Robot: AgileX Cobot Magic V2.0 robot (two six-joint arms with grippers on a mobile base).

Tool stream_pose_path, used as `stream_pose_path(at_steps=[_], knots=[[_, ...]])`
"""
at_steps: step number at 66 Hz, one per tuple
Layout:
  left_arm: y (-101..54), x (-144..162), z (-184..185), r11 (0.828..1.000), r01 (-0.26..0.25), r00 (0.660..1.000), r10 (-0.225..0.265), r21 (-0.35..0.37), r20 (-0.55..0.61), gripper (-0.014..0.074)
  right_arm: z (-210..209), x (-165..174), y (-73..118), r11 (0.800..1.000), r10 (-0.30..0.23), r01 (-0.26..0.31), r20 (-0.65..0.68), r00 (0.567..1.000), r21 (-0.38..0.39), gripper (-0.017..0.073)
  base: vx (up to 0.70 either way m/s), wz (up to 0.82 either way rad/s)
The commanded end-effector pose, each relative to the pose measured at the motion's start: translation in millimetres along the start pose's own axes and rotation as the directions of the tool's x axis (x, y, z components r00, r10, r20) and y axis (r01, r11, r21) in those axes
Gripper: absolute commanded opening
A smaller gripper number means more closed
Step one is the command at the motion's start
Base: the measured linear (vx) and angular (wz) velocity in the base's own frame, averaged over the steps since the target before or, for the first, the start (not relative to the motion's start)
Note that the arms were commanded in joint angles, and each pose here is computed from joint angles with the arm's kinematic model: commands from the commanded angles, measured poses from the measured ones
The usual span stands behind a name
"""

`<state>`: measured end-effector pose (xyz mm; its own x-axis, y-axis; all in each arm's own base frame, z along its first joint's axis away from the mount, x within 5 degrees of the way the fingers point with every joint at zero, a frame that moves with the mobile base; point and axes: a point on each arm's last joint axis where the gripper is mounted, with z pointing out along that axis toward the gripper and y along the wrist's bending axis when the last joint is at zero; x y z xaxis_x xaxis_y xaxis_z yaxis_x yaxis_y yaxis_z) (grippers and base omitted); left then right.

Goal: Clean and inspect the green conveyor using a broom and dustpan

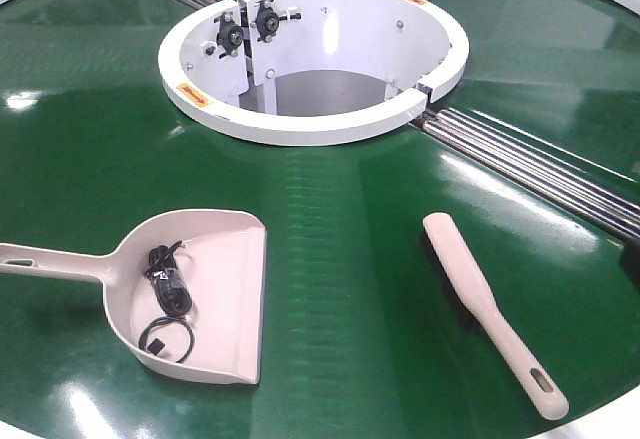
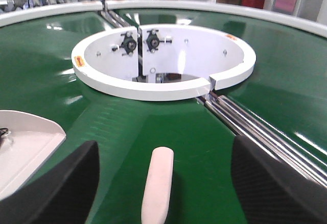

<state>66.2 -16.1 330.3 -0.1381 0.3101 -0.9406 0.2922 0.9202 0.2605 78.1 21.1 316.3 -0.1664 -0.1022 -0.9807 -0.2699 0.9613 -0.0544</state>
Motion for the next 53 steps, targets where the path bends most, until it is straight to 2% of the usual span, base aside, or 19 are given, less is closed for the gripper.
stream_pose_path(at_steps=[1,12,16,22,28,32,35,39,53], knots=[[-4.8,12,7,0.998,0.061,0.992,-0.060,-0.008,0.114,0.0486,-6,7,0.2,1.000,-0.026,0.023,0.173,0.985,0.016,0.0523,0.00,0.00],[-15.3,46,20,0.998,0.054,0.984,-0.051,-0.011,0.171,0.0486,3,43,2.2,0.999,-0.028,0.023,0.268,0.963,0.024,0.0523,0.00,0.00],[-17.1,51,20,0.998,0.066,0.981,-0.063,-0.009,0.183,0.0479,5,50,2.5,1.000,-0.003,-0.002,0.275,0.961,0.019,0.0520,0.00,0.00],[-17.4,53,19,0.998,0.066,0.982,-0.063,-0.009,0.179,0.0421,6,52,2.6,1.000,0.006,-0.011,0.271,0.962,0.016,0.0487,0.00,0.00],[-18.1,55,20,0.997,0.077,0.985,-0.076,-0.001,0.154,0.0244,6,53,2.6,1.000,0.006,-0.011,0.268,0.963,0.016,0.0370,0.00,0.00],[-18.5,56,20,0.996,0.094,0.985,-0.094,0.006,0.147,0.0074,6,53,2.6,1.000,0.006,-0.011,0.268,0.963,0.016,0.0231,0.00,0.00],[-18.7,56,20,0.994,0.106,0.983,-0.106,0.010,0.147,-0.0010,6,53,2.6,1.000,0.006,-0.011,0.268,0.963,0.016,0.0105,0.00,0.00],[-18.6,55,19,0.994,0.112,0.981,-0.113,0.010,0.158,-0.0008,6,53,2.6,1.000,0.006,-0.011,0.270,0.963,0.016,-0.0015,0.00,0.00],[-18.0,53,19,0.994,0.113,0.977,-0.112,0.007,0.180,-0.0007,6,52,2.6,1.000,0.005,-0.010,0.271,0.963,0.017,-0.0008,0.00,0.00]])
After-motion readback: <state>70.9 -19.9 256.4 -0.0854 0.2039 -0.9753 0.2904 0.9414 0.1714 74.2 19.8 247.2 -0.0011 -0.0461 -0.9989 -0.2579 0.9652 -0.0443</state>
